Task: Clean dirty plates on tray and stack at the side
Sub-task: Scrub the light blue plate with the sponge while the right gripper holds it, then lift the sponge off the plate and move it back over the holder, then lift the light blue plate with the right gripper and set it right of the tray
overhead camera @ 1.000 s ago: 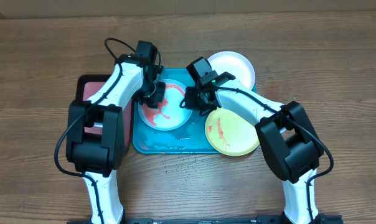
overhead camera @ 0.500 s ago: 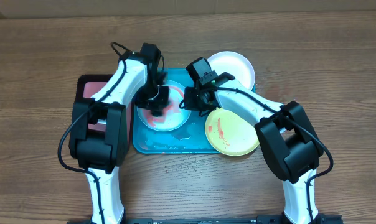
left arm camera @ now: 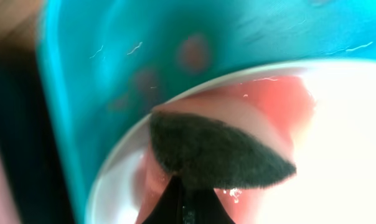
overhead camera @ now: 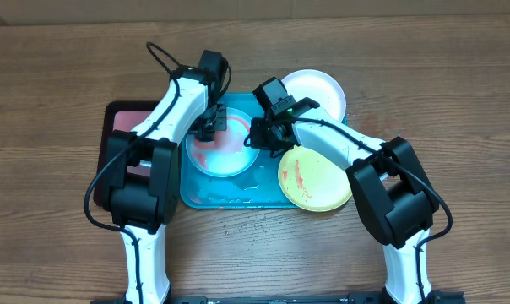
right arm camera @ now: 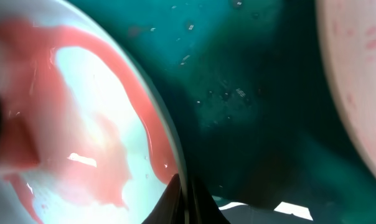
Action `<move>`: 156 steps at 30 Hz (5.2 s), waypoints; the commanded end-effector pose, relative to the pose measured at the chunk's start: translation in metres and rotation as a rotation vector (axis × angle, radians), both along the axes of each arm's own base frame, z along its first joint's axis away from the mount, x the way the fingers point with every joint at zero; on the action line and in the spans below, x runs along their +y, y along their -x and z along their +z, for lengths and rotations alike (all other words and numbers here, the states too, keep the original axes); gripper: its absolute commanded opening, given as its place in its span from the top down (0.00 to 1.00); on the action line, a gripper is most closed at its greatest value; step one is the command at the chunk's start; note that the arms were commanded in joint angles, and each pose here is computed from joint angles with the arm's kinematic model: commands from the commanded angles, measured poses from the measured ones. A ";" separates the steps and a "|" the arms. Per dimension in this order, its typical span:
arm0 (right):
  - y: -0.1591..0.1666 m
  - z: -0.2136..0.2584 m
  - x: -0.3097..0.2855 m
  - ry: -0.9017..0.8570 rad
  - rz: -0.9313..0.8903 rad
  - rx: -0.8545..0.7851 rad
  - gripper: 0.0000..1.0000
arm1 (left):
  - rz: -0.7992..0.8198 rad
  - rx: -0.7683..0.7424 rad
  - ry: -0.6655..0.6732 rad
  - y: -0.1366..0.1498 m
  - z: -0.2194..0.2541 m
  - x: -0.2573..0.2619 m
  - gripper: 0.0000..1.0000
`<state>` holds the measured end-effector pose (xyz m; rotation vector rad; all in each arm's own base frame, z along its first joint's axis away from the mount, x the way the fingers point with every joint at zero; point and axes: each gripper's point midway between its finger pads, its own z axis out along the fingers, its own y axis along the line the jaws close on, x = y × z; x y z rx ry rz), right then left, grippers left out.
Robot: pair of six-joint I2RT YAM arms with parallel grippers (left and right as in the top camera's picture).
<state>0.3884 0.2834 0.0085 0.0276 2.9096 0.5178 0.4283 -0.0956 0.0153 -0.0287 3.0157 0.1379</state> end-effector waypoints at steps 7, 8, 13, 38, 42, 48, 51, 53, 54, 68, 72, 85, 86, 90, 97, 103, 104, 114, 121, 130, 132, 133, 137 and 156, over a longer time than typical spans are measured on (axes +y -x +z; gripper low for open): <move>0.000 -0.009 -0.006 0.002 -0.008 0.030 0.96 | -0.384 0.073 0.304 0.020 -0.017 -0.063 0.96; 0.000 -0.009 -0.006 -0.007 -0.010 0.036 0.96 | -0.423 0.103 0.330 0.028 -0.016 -0.064 0.96; -0.004 -0.003 -0.009 -0.114 -0.021 0.090 0.96 | -0.450 0.221 0.356 0.055 -0.014 -0.050 0.96; -0.009 -0.002 -0.015 -0.126 -0.039 0.091 0.96 | 0.302 0.048 -0.340 0.041 -0.004 0.058 0.96; -0.010 -0.002 -0.014 -0.129 -0.038 0.087 0.96 | 0.401 0.059 -0.354 0.051 -0.002 0.061 0.96; -0.006 -0.003 -0.014 -0.127 -0.035 0.104 0.96 | 0.041 0.129 -0.001 0.034 -0.021 -0.003 0.96; -0.001 -0.002 -0.009 -0.133 -0.021 0.114 0.96 | -0.194 0.102 0.233 0.024 -0.020 -0.048 0.96; 0.006 -0.003 -0.003 -0.132 -0.003 0.126 0.96 | -0.279 0.039 0.345 0.010 -0.014 -0.070 0.96; 0.009 -0.003 -0.001 -0.128 0.004 0.130 0.96 | -0.294 0.014 0.366 0.005 -0.013 -0.075 0.96; 0.014 -0.005 0.004 -0.109 0.020 0.125 0.96 | -0.484 0.051 0.400 0.018 -0.008 -0.075 0.96; 0.014 -0.005 0.004 -0.109 0.020 0.125 0.96 | -0.144 0.040 0.017 0.000 -0.008 0.003 0.96; 0.013 -0.005 0.003 -0.107 0.019 0.121 0.96 | 0.064 0.124 -0.084 0.028 -0.004 0.020 0.96; 0.013 -0.005 0.003 -0.107 0.019 0.121 0.96 | -0.028 0.168 0.038 0.034 -0.006 -0.003 0.96; 0.013 -0.005 0.004 -0.107 0.019 0.121 0.96 | -0.403 0.263 0.455 0.065 0.007 -0.079 0.96; 0.013 -0.005 0.004 -0.108 0.019 0.121 0.96 | -0.443 0.251 0.491 0.065 0.009 -0.089 0.96; 0.014 -0.005 0.003 -0.106 0.019 0.124 0.96 | -0.215 0.144 0.224 0.020 0.021 -0.036 0.96; 0.014 -0.005 0.003 -0.105 0.019 0.125 0.96 | -0.200 0.131 0.198 0.015 0.027 -0.030 0.96; 0.006 0.009 -0.006 -0.034 -0.006 0.107 0.96 | 0.097 -0.066 0.029 -0.027 0.148 0.046 0.96; -0.009 0.077 -0.022 0.202 -0.013 -0.070 0.96 | 0.252 0.040 0.034 0.004 0.163 0.087 0.96; 0.001 0.154 -0.035 0.436 -0.039 -0.292 0.96 | 0.247 0.080 0.060 0.012 0.159 0.096 0.96; 0.006 0.167 -0.043 0.499 -0.077 -0.341 0.96 | 0.255 0.080 0.061 0.014 0.161 0.100 0.96; 0.008 0.174 -0.047 0.536 -0.094 -0.367 0.96 | 0.258 0.077 0.066 0.014 0.162 0.101 0.96; 0.018 0.207 -0.059 0.702 -0.119 -0.521 0.96 | 0.265 0.054 0.124 0.017 0.173 0.107 0.96; 0.070 0.327 -0.011 1.053 -0.175 -1.205 0.96 | 0.324 0.028 0.106 0.016 0.175 0.139 0.96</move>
